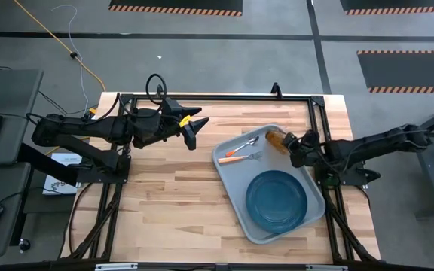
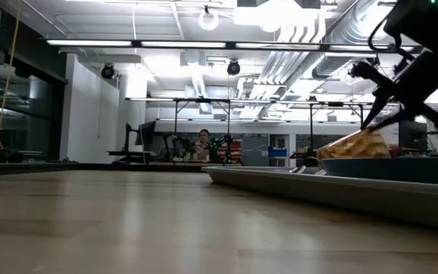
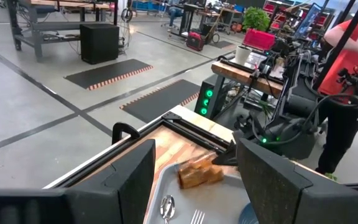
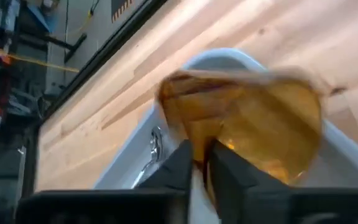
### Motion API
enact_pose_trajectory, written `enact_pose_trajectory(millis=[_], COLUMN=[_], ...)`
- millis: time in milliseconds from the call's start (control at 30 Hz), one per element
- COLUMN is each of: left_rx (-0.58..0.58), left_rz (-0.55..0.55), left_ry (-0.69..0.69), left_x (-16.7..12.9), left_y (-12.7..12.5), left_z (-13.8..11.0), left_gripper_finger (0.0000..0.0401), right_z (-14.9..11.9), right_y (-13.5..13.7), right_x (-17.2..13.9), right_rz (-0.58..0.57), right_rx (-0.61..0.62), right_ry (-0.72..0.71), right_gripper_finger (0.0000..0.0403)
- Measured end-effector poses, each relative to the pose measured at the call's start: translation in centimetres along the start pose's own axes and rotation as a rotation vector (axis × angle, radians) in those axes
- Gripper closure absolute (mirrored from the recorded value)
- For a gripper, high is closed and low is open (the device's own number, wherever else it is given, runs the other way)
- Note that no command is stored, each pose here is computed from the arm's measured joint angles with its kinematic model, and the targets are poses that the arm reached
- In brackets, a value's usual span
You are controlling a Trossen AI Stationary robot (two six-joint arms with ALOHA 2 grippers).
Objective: Pick and place plate/cup/fork/spoon on tray
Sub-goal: Adjust the brown glass on the gray serving tray
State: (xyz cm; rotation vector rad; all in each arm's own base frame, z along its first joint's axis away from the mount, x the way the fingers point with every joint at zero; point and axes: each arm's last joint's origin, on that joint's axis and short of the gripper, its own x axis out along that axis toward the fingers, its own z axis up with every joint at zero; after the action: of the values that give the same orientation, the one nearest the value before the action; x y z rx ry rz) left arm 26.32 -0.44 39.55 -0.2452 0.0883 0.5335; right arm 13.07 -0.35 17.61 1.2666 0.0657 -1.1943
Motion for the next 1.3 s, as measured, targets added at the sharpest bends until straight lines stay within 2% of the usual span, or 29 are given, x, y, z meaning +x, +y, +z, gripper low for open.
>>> enact_pose_trajectory(millis=[67, 133, 267, 433, 567, 800, 933, 1033, 1300], left_rx=[0.0, 0.0, 0.0, 0.0, 0.001, 0.0, -0.001, -0.001, -0.001], left_rz=[-0.002, -0.004, -0.005, -0.005, -0.005, -0.033, -0.034, -0.034, -0.034], left_ry=[0.001, 0.002, 0.002, 0.002, 0.002, 0.011, 0.011, 0.011, 0.011], left_x=[0.0, 0.0, 0.0, 0.0, 0.0, 0.0, 0.0, 0.0, 0.0], left_y=[0.0, 0.0, 0.0, 0.0, 0.0, -0.1, -0.1, -0.1, -0.1], left_z=[0.0, 0.0, 0.0, 0.0, 0.0, 0.0, 0.0, 0.0, 0.0], left_gripper_finger=[0.0188, 0.0188, 0.0188, 0.0188, 0.0188, 0.0188, 0.0188, 0.0188, 0.0188], right_z=[0.5, 1.2, 3.3, 5.1, 4.6, 2.3, 1.0, 0.4, 1.1], right_y=[1.0, 2.2, 5.6, 9.5, 12.2, 15.1, 15.2, 15.2, 15.3], right_x=[-0.7, -1.6, -4.1, -5.6, -4.6, -0.2, 2.5, 3.9, 6.0], right_rz=[-0.005, -0.027, -0.056, -0.136, -0.198, -0.316, -0.358, -0.366, -0.372], right_rx=[-0.062, -0.126, -0.335, -0.626, -0.848, -1.23, -1.352, -1.4, -1.41], right_ry=[-0.006, 0.002, 0.028, 0.203, 0.393, 0.587, 0.667, 0.67, 0.652], right_gripper_finger=[0.0389, 0.0385, 0.0398, 0.04, 0.04, 0.0402, 0.0402, 0.0402, 0.0402])
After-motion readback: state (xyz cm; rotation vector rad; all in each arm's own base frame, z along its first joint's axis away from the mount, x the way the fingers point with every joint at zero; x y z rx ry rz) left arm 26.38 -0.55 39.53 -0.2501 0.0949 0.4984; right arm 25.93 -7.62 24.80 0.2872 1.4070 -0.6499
